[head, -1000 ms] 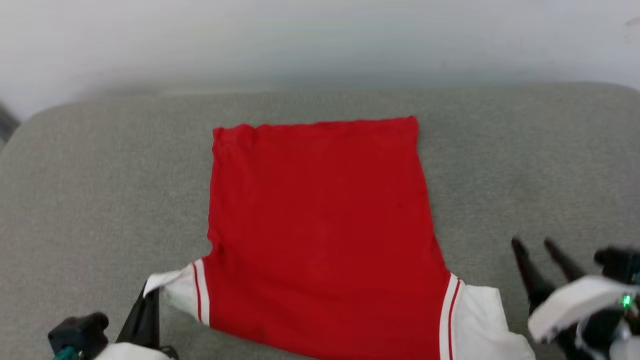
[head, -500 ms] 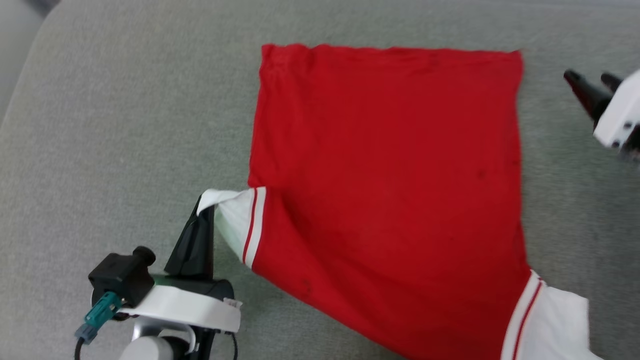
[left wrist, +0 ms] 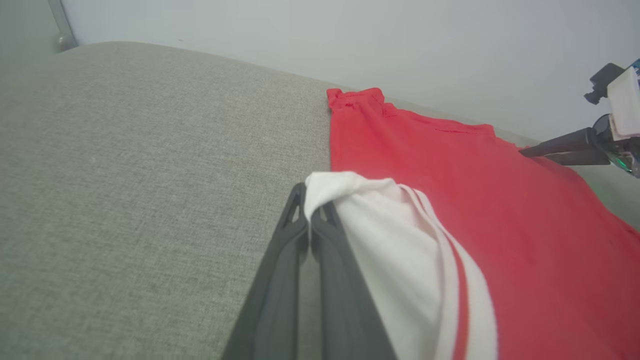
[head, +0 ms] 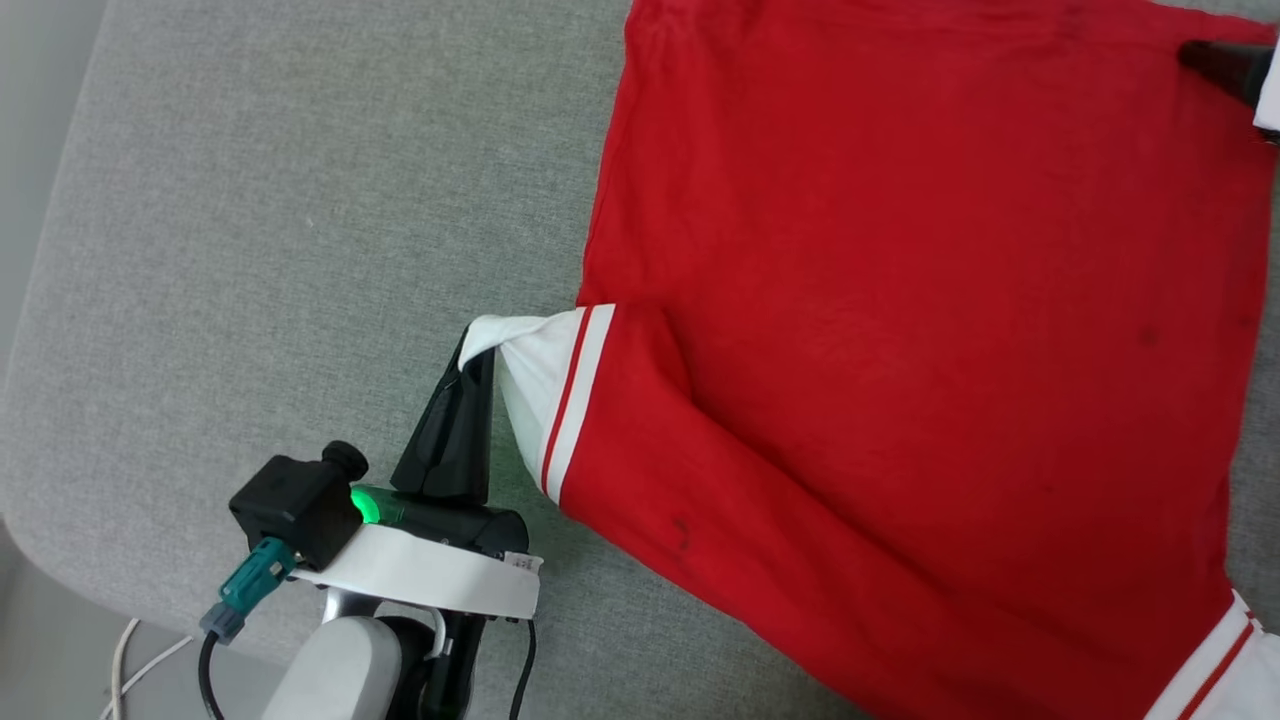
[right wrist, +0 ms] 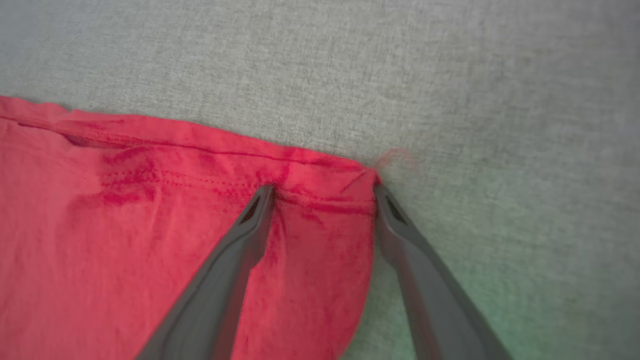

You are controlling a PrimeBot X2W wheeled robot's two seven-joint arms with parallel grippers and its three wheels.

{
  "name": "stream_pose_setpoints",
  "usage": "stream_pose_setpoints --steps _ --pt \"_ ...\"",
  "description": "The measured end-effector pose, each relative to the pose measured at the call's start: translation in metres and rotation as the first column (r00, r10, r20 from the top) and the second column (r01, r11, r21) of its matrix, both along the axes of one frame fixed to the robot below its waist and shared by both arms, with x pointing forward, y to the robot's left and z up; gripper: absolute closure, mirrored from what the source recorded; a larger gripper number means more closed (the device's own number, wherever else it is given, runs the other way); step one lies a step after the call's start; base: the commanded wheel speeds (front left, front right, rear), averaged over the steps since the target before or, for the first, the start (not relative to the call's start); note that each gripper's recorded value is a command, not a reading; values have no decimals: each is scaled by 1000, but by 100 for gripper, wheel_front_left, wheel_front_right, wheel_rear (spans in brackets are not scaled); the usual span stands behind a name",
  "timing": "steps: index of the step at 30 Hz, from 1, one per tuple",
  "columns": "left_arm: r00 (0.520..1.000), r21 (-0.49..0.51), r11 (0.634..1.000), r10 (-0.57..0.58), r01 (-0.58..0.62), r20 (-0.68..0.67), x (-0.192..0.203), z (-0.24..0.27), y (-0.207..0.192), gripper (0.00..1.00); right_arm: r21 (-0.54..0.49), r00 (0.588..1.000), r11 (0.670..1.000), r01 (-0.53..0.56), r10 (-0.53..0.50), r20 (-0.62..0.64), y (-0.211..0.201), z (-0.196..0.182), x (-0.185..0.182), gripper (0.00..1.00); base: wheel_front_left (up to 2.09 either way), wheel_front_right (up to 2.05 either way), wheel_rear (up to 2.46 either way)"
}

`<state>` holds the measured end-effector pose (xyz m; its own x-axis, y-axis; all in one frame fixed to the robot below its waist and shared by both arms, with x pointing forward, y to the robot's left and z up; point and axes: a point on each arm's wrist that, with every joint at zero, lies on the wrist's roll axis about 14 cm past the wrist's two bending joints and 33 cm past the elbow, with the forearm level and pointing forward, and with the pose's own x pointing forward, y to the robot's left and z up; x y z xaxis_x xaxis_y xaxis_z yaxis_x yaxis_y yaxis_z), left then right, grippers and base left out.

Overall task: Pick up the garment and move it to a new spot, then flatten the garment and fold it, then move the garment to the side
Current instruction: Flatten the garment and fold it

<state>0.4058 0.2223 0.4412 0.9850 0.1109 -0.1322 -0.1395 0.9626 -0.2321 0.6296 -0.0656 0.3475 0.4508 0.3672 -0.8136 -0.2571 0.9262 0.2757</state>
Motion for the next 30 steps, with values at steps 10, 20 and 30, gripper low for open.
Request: stream_pose_setpoints --steps 10,20,30 --pt "1000 13 1000 8 -8 -7 -11 0 6 100 -70 1000 998 7 -9 -16 -9 12 -7 100 0 0 0" --pt "999 26 999 44 -44 8 -37 16 24 100 -177 979 983 51 -14 204 -60 93 -19 100 0 0 0" --pt "1000 15 1000 -22 22 -18 -42 19 12 100 -221 964 958 182 -129 233 -164 102 -120 100 0 0 0"
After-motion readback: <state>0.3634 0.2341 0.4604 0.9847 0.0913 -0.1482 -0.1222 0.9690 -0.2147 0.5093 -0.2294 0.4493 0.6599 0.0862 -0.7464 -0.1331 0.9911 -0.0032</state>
